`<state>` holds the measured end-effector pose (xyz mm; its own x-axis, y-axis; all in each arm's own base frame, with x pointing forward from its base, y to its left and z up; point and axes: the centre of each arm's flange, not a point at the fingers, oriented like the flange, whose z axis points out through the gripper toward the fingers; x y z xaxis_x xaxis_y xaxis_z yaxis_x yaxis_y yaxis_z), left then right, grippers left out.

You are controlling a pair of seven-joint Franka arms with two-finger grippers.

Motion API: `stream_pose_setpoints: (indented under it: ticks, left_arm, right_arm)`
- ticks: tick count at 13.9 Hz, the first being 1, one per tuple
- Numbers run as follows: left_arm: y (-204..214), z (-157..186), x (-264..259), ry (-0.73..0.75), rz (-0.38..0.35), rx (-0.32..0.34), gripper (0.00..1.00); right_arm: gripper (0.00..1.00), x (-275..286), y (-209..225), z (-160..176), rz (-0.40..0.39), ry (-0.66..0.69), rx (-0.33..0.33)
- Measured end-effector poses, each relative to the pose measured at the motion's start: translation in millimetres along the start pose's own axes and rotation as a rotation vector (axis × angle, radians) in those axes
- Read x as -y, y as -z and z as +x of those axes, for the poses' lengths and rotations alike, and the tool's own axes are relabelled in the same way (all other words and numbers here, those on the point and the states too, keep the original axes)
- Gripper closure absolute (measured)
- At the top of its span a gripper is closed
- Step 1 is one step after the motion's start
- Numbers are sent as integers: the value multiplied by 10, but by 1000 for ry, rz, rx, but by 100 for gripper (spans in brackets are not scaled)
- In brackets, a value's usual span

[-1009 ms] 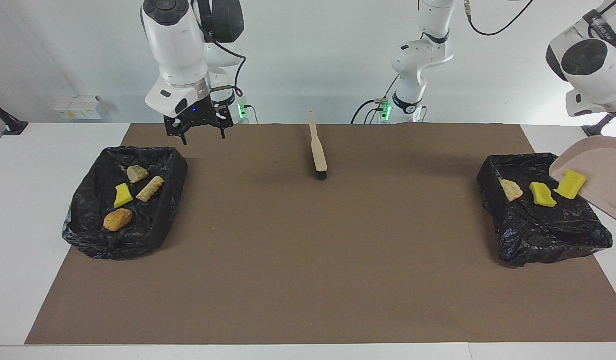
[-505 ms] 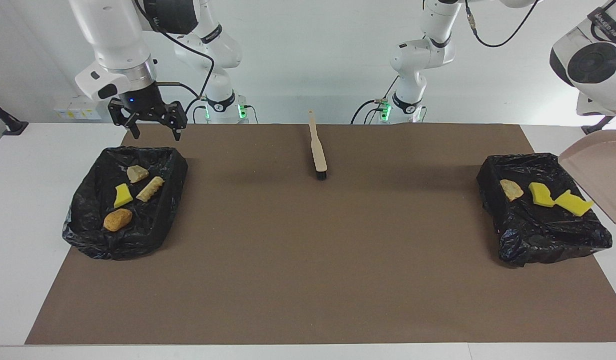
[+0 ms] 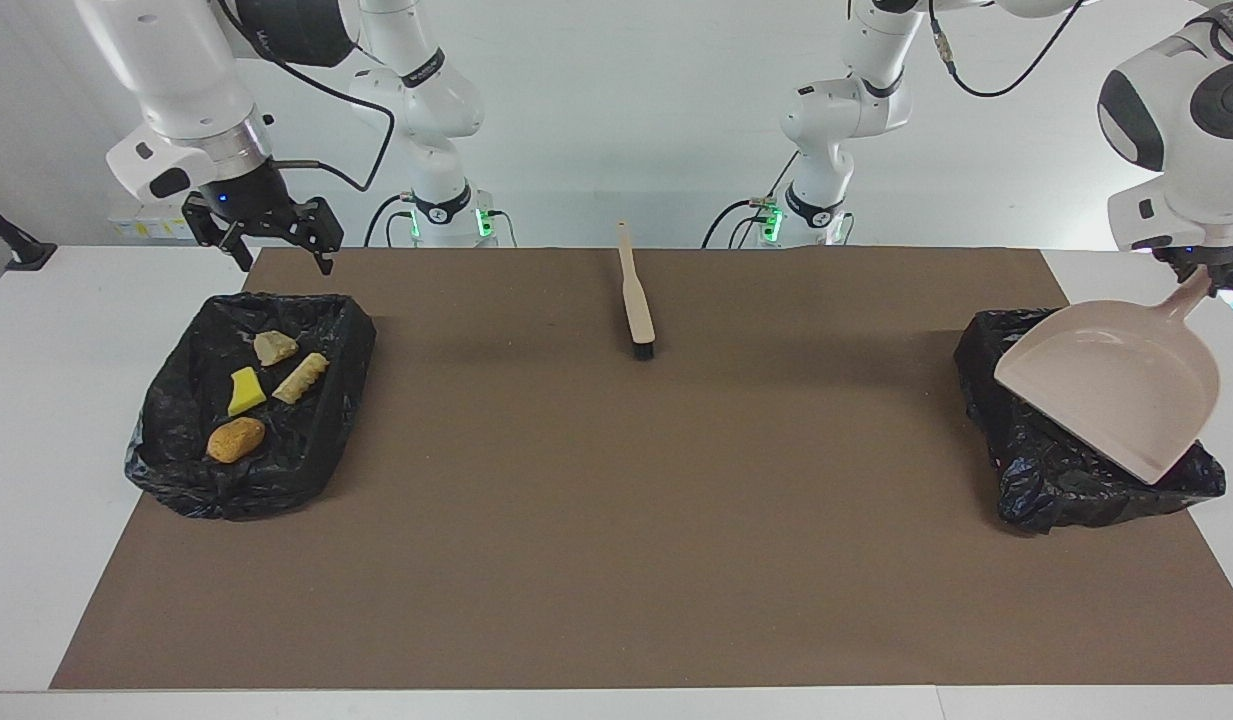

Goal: Sweep and dump trash in bin
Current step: 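Bring the empty dustpan back to the table center with the left gripper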

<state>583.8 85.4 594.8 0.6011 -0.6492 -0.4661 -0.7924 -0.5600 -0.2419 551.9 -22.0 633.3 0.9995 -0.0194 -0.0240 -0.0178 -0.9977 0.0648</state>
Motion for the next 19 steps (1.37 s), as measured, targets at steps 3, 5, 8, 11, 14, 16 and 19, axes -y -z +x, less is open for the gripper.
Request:
stream_pose_setpoints:
  ticks: [3, 5, 8, 11, 14, 16, 19]
  left_arm:
    - [255, 387, -419, 194, -127, -112, 69]
    - [349, 605, -686, 320, -190, -145, 69]
    - [545, 1030, -1162, 468, -258, -181, 69]
    - [788, 1510, -1647, 584, -304, -251, 69]
    - [1039, 2045, -2148, 685, -328, -350, 69]
    - [1147, 2261, -2416, 698, -386, -378, 69]
    - [1244, 2749, -2985, 784, -439, -386, 69]
  right_arm:
    - [0, 19, 65, -2, 10, 1, -14]
    - [0, 40, 67, -14, 53, -1, -10]
    - [0, 34, 48, -61, 69, -4, 4]
    - [0, 38, 42, -99, 71, -2, 8]
    - [0, 27, 41, -102, 71, -4, 8]
    - [0, 27, 39, -102, 71, -4, 9]
    - [0, 27, 37, -102, 71, -4, 9]
